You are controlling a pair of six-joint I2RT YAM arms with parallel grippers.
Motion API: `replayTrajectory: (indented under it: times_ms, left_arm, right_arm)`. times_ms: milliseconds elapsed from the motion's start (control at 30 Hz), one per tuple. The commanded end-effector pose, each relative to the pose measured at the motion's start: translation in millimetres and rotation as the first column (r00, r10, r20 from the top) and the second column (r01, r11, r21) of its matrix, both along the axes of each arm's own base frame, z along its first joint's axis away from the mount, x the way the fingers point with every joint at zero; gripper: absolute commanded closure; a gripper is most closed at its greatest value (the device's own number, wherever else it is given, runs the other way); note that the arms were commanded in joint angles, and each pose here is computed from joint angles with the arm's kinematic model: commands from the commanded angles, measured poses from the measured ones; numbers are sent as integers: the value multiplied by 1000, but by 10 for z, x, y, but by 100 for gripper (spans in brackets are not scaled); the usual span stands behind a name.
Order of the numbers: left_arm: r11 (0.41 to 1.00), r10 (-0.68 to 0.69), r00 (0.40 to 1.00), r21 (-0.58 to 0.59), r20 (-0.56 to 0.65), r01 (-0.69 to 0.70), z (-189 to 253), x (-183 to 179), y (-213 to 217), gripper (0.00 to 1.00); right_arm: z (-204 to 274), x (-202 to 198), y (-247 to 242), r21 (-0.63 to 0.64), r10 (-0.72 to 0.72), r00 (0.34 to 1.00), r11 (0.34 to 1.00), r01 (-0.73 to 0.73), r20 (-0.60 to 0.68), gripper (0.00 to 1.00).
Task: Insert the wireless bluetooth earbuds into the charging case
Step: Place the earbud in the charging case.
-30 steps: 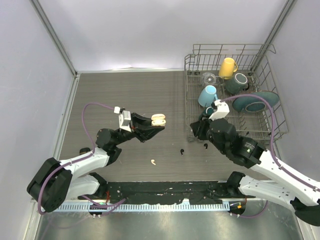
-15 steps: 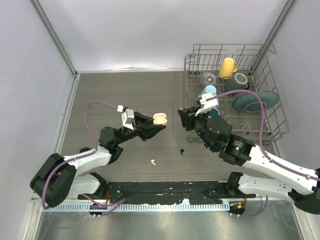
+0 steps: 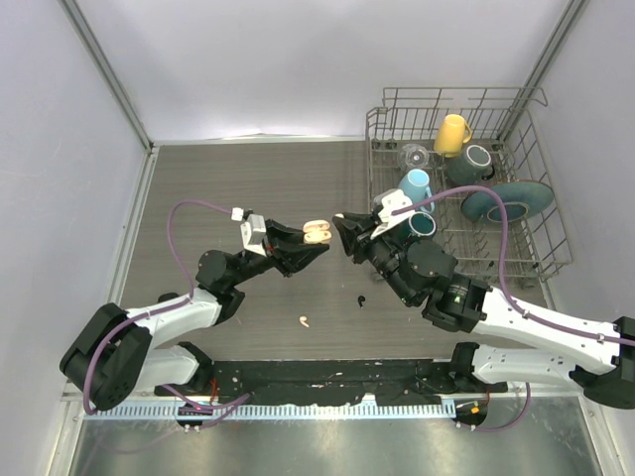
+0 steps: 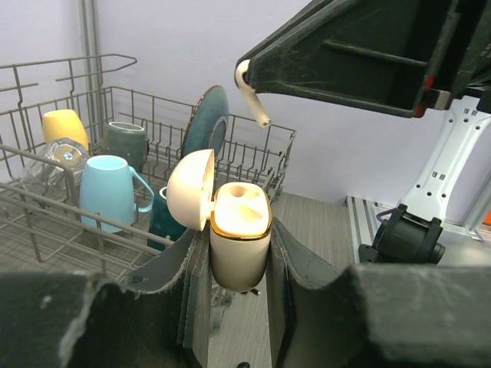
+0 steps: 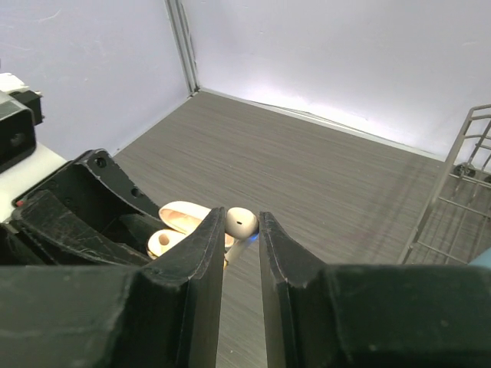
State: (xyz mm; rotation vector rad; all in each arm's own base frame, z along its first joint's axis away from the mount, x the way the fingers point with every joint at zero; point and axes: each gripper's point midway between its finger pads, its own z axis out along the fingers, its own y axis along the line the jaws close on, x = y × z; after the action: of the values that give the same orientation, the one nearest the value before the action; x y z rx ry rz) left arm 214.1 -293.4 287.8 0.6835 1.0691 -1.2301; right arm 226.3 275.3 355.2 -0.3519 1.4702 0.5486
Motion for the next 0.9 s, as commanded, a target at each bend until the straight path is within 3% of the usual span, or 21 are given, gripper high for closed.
replayTrajectory:
  times_ms: [0, 867]
  left_arm:
    - [996, 44, 992, -85, 117, -34, 374, 3, 42, 100]
    - [994, 53, 992, -100, 118, -41, 481, -25, 36, 100]
  right_arm:
    - [362, -44, 29, 75, 3, 997, 997, -8, 72, 99]
    - [29, -57, 212, -66, 55, 996, 997, -50, 77, 99]
